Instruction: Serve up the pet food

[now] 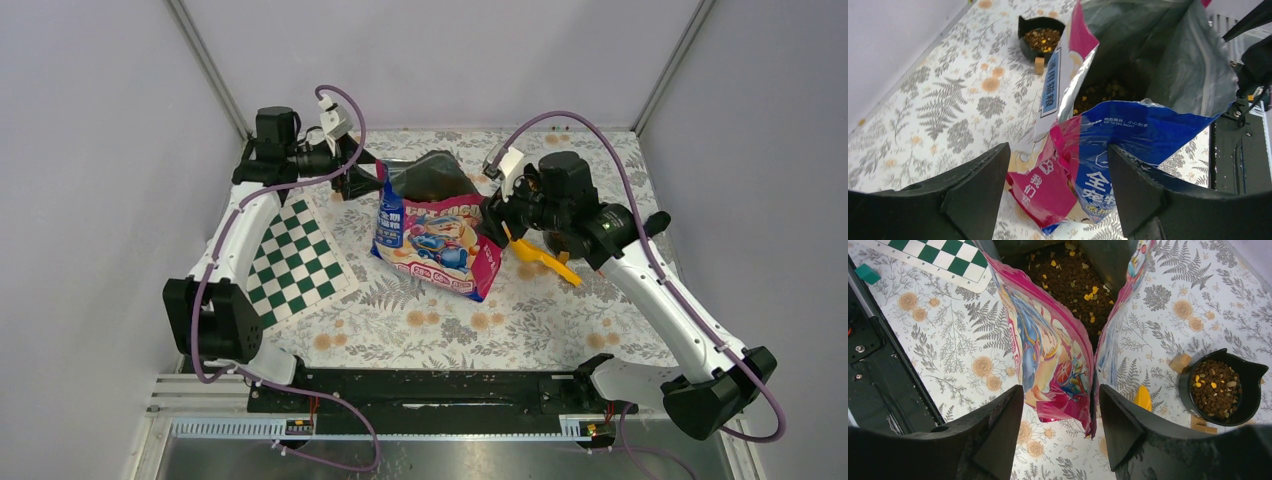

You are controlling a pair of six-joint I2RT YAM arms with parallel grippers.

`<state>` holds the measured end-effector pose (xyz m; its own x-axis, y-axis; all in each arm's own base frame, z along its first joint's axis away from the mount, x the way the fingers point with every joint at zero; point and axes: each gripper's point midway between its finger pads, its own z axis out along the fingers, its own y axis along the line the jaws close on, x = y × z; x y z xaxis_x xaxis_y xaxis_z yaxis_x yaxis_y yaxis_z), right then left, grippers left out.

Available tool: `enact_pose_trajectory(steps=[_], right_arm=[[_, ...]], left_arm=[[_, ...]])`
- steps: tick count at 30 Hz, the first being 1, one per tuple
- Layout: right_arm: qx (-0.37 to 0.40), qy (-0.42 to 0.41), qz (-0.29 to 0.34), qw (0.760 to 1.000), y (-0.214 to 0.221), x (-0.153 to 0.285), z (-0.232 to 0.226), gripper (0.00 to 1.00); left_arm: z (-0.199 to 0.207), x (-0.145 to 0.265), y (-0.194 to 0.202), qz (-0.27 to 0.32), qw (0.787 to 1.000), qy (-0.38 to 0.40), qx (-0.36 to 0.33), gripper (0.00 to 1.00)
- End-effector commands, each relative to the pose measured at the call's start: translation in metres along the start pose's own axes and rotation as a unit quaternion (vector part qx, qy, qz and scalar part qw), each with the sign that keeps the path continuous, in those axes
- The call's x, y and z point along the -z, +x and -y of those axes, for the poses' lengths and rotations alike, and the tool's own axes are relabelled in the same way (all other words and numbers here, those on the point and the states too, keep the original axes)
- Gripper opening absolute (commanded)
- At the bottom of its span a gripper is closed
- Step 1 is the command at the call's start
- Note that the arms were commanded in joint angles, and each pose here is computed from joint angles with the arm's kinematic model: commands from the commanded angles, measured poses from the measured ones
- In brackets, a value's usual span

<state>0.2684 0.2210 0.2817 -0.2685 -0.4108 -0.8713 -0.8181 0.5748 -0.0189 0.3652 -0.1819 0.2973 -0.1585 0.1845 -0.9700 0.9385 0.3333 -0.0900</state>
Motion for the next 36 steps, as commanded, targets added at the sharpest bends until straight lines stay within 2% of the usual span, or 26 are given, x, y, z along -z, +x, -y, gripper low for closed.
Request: enact_pose_trajectory(steps=[1,11,15,16,18,24,25,28,32,33,36], right_arm=[[0.003,-0.006,0.02,1.0,-0.006,0.0,-0.001,0.64],[0.017,0.005,0.051,0.999,-0.014,-0.013,0.008,0.61],[0.025,0.004,0.055,0.998,-0.012,-0.017,0.009,0.57],[0.028,0.002,0.057,0.998,-0.013,-0.017,0.008,0.55],[0.031,-0.005,0.057,0.998,-0.012,-0.019,0.006,0.48],[0.037,0.006,0.032,0.999,0.0,-0.021,0.011,0.23],[0.039,0.01,0.023,0.999,0.003,-0.021,0.013,0.16],[0.052,0.03,0.004,0.998,0.008,-0.018,0.021,0.0],[0.095,0.094,0.004,0.991,-0.002,-0.002,0.044,0.0],[0.111,0.117,0.007,0.987,-0.007,0.005,0.052,0.0],[0.152,0.192,0.02,0.969,-0.031,0.028,0.077,0.0]], left_arm=[[0.022,-0.007,-0.022,0.06,0.993,0.087,-0.053,0.72],[0.004,-0.025,-0.009,0.058,0.995,0.065,-0.053,0.72],[-0.011,-0.03,-0.015,0.073,0.995,0.041,-0.053,0.67],[-0.012,-0.03,-0.017,0.077,0.995,0.04,-0.052,0.64],[-0.01,-0.031,-0.018,0.08,0.994,0.05,-0.053,0.51],[-0.007,-0.023,-0.012,0.075,0.993,0.058,-0.067,0.07],[-0.009,-0.02,-0.013,0.074,0.993,0.056,-0.069,0.0],[-0.013,-0.011,-0.014,0.068,0.994,0.04,-0.069,0.0],[-0.021,0.008,-0.019,0.049,0.994,-0.004,-0.098,0.0],[-0.024,0.014,-0.021,0.04,0.991,-0.021,-0.124,0.0],[-0.031,0.031,-0.023,-0.014,0.983,-0.072,-0.167,0.0]])
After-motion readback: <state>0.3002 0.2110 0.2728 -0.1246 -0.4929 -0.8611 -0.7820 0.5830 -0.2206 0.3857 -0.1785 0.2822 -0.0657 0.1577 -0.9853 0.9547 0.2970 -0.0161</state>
